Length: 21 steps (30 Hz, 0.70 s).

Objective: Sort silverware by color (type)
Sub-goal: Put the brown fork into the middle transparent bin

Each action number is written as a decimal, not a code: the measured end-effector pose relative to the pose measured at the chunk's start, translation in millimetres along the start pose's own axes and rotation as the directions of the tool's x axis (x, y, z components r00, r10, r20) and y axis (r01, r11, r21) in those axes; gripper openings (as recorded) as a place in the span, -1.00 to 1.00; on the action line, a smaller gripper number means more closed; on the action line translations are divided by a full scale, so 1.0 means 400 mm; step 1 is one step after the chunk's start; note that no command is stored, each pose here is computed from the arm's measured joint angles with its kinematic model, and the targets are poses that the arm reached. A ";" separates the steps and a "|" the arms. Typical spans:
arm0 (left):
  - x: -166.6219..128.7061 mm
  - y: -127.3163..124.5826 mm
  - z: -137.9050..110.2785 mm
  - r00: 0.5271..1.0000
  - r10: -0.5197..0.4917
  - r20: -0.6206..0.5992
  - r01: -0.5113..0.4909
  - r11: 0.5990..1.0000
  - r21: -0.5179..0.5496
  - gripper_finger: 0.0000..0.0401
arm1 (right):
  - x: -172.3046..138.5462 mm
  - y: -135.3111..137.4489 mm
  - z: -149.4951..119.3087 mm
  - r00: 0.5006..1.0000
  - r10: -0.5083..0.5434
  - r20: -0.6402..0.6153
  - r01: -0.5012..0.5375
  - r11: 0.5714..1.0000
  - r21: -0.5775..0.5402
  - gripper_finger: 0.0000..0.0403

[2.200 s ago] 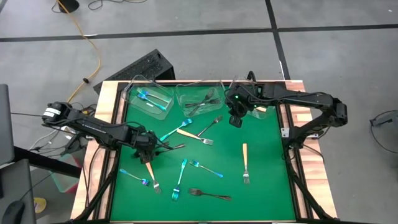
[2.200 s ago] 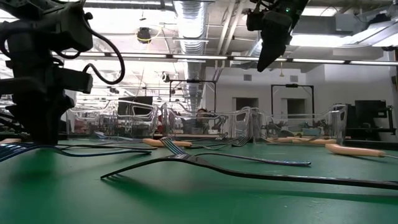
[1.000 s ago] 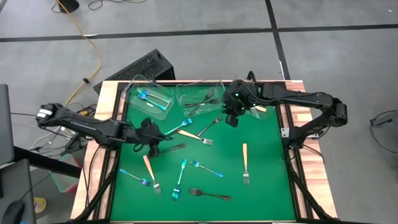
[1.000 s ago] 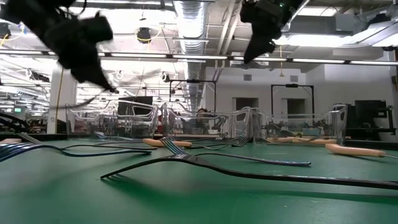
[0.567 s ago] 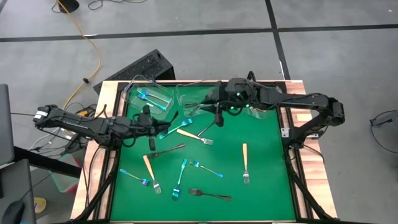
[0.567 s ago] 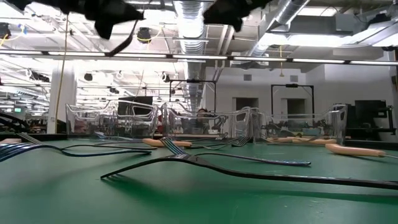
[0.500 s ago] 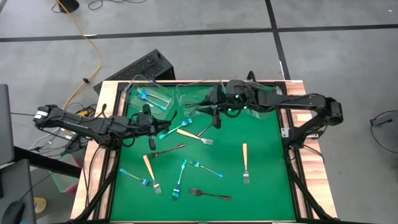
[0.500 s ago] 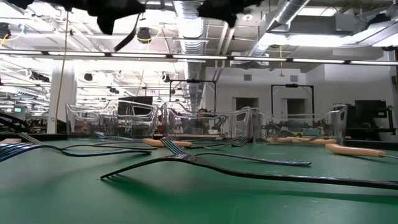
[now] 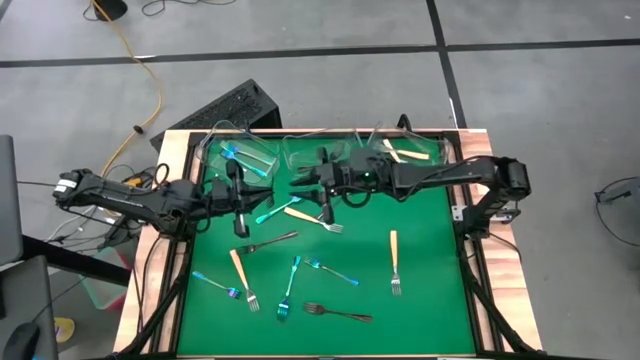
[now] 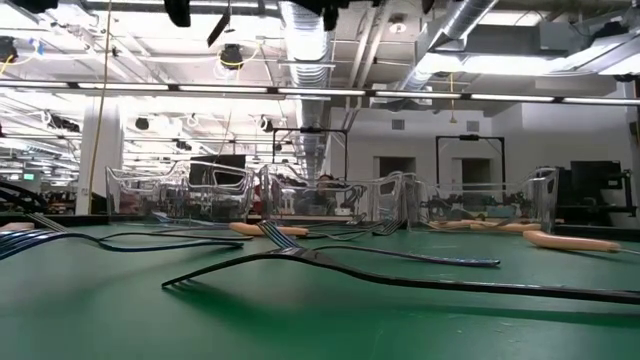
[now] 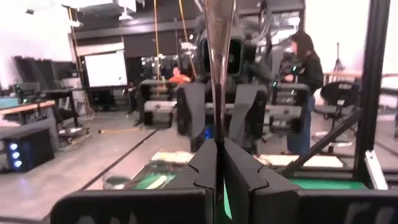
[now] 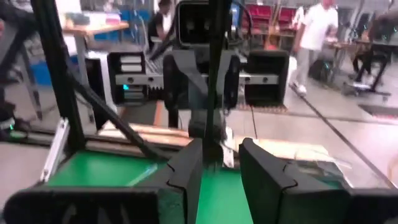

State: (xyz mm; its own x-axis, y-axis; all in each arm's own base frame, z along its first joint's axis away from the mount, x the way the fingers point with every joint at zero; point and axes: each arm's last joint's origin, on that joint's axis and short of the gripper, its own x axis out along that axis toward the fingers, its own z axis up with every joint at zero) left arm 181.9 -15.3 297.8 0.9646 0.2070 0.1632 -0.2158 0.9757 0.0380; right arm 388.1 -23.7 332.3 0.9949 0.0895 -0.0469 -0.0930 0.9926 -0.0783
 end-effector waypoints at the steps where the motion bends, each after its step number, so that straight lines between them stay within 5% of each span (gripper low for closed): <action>1: 0.000 0.000 0.004 1.000 0.000 0.015 0.000 1.000 -0.002 -1.00 | 0.000 0.001 -0.003 1.000 0.017 -0.004 -0.017 1.000 0.008 -0.36; 21: -0.011 -0.019 0.038 0.984 -0.101 0.148 0.105 0.994 -0.025 -1.00 | -0.047 -0.003 0.075 0.990 0.032 0.139 -0.029 0.999 -0.019 -0.36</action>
State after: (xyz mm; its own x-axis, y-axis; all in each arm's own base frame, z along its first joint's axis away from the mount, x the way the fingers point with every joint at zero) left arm 177.0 -24.7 311.7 0.9484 0.0949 0.3025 -0.1092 0.9935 0.0306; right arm 370.6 -24.2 363.3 0.9873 0.1315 0.0895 -0.1229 0.9878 -0.0958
